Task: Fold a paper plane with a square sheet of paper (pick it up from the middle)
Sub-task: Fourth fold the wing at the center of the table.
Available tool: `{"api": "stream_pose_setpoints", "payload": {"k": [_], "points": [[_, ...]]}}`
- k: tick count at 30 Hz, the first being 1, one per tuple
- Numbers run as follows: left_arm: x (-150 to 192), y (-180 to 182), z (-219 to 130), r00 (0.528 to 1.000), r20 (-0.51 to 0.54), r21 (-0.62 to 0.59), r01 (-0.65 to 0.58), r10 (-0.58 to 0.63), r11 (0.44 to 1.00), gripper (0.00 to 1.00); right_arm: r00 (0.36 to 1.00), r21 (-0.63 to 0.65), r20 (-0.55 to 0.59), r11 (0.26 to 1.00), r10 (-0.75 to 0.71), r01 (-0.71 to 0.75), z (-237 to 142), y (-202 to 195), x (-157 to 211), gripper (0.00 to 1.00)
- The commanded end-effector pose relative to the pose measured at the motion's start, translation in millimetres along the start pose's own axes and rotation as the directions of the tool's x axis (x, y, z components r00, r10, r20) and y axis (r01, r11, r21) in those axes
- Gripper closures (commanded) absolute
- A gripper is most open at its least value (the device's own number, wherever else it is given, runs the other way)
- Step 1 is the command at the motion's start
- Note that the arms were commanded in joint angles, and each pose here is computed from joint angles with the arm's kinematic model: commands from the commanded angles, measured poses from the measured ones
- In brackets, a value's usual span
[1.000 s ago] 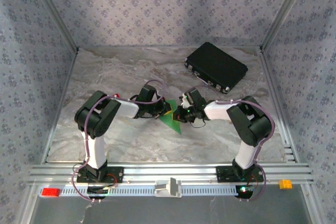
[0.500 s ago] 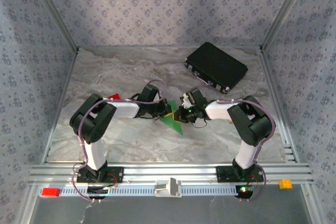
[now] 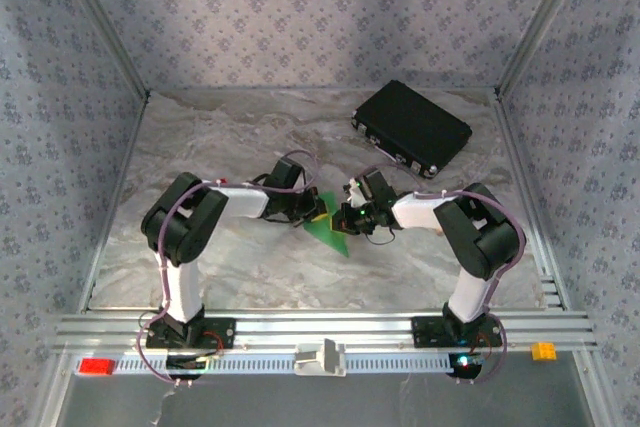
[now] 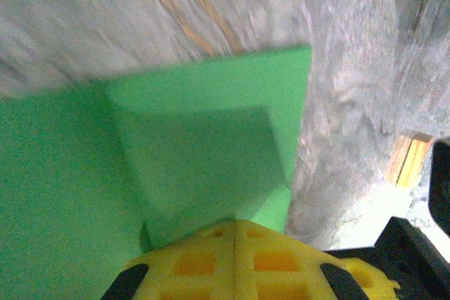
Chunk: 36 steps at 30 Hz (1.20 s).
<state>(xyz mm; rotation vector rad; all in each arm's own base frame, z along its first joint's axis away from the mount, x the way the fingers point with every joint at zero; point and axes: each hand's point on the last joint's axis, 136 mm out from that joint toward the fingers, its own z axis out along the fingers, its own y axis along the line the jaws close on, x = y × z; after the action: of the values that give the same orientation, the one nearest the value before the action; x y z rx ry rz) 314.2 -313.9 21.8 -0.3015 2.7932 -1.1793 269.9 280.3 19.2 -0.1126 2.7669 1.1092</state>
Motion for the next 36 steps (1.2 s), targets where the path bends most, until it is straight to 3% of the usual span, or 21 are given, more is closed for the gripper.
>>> {"api": "stream_pose_setpoints", "payload": {"k": [1,13,19,26,36], "points": [[-26.3,17.9,-6.6,0.999,0.054,-0.058,0.009,-0.006,0.998,1.0,0.992,0.149,-0.095,0.986,0.084,-0.069,-0.4,-43.3,37.5,0.98],[-67.5,34.8,-27.6,0.994,0.109,-0.098,0.035,-0.025,0.995,1.0,0.991,0.126,-0.106,0.99,0.082,-0.068,0.5,-38.5,38.2,0.98],[-72.5,11.2,-44.5,0.99,0.141,-0.051,0.001,0.006,0.999,1.0,0.992,0.119,-0.124,0.993,0.027,-0.012,-0.4,-35.0,36.3,0.98],[-51.6,-23.1,-57.8,0.984,0.158,0.01,-0.088,0.086,0.996,1.0,0.992,0.123,-0.129,0.992,0.014,0.002,-1.8,-32.6,32.5,0.98],[-13.3,-14.0,-15.8,0.995,0.026,0.05,-0.1,0.099,0.994,1.0,0.993,0.13,-0.119,0.992,0.019,-0.003,-3.2,-33.7,31.4,0.98]]}}
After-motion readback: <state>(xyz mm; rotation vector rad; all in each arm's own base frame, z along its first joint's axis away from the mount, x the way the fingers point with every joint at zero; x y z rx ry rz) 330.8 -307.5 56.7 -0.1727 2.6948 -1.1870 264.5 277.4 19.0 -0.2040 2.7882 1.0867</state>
